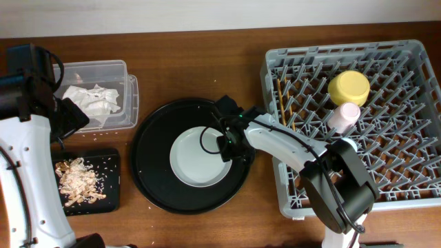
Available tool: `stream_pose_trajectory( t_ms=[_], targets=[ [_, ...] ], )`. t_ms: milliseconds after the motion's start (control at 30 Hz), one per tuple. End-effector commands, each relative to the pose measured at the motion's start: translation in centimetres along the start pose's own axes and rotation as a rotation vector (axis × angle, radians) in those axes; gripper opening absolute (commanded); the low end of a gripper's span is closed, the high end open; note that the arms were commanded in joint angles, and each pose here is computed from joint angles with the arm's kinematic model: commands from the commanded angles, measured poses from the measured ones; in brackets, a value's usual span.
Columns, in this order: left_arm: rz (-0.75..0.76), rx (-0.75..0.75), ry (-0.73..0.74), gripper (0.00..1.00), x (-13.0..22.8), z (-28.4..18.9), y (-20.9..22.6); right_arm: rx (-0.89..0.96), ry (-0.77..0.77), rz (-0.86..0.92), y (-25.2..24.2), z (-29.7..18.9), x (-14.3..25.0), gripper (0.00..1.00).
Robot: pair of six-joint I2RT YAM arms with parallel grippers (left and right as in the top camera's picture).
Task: Sort waste into correct bins and load items into the dishwasher rack
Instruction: 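Grasp the white plate with the right gripper from the left gripper, then carry the plate into the rack and stand it upright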
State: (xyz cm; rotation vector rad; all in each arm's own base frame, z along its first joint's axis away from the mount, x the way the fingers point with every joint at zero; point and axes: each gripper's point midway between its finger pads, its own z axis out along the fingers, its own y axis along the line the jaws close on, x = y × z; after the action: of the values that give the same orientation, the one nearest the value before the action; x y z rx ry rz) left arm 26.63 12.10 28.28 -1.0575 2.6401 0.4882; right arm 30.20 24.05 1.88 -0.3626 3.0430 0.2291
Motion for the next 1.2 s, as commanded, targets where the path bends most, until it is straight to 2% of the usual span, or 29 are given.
stream_pose_trajectory(
  t_ms=[0, 100, 167, 233, 300, 400, 467, 533, 633, 700, 767, 867, 967, 1167],
  targets=[
    [0.009, -0.005, -0.006, 0.99, -0.1, -0.1, 0.2, -0.004, 0.013, 0.070, 0.0, 0.7, 0.3, 0.37],
    [0.009, -0.005, -0.006, 0.99, -0.1, -0.1, 0.2, 0.012, 0.048, 0.059, 0.5, 2.5, 1.1, 0.36],
    [0.009, -0.005, -0.006, 0.99, -0.1, -0.1, 0.2, 0.011, 0.042, 0.072, 0.8, 2.6, 1.0, 0.31],
    [0.009, -0.005, -0.006, 0.99, -0.1, -0.1, 0.2, 0.010, 0.043, 0.081, 0.8, 2.4, 1.0, 0.05],
    [0.009, -0.005, -0.006, 0.99, -0.1, -0.1, 0.2, 0.013, 0.041, 0.098, 0.5, 0.4, 0.2, 0.04],
    [0.009, -0.005, -0.006, 0.99, -0.1, -0.1, 0.2, 0.042, -0.043, 0.153, -0.9, -7.8, -3.5, 0.04],
    [0.009, -0.005, -0.006, 0.99, -0.1, -0.1, 0.2, 0.133, -0.174, 0.209, -4.1, -15.5, -5.7, 0.04],
    [0.009, -0.005, -0.006, 0.99, -0.1, -0.1, 0.2, 0.286, -0.352, 0.304, -9.5, -23.9, -6.7, 0.04],
    [0.009, -0.005, -0.006, 0.99, -0.1, -0.1, 0.2, 0.493, -0.485, 0.469, -17.6, -30.5, -5.3, 0.04],
    [0.009, -0.006, -0.007, 0.99, -0.1, -0.1, 0.2, 0.581, -0.471, 0.595, -22.8, -31.2, -4.3, 0.04],
    [0.009, -0.005, -0.006, 0.99, -0.1, -0.1, 0.2, 0.653, -0.473, 0.713, -26.0, -31.3, -3.7, 0.04],
    [0.009, -0.005, -0.006, 0.99, -0.1, -0.1, 0.2, 0.761, -0.476, 0.736, -28.5, -30.4, -5.0, 0.04],
    [0.009, -0.005, -0.006, 0.99, -0.1, -0.1, 0.2, 0.875, -0.424, 0.719, -30.3, -28.0, -6.3, 0.04],
    [0.009, -0.005, -0.006, 0.99, -0.1, -0.1, 0.2, 0.869, -0.382, 0.672, -29.6, -24.4, -8.3, 0.04]
  ],
)
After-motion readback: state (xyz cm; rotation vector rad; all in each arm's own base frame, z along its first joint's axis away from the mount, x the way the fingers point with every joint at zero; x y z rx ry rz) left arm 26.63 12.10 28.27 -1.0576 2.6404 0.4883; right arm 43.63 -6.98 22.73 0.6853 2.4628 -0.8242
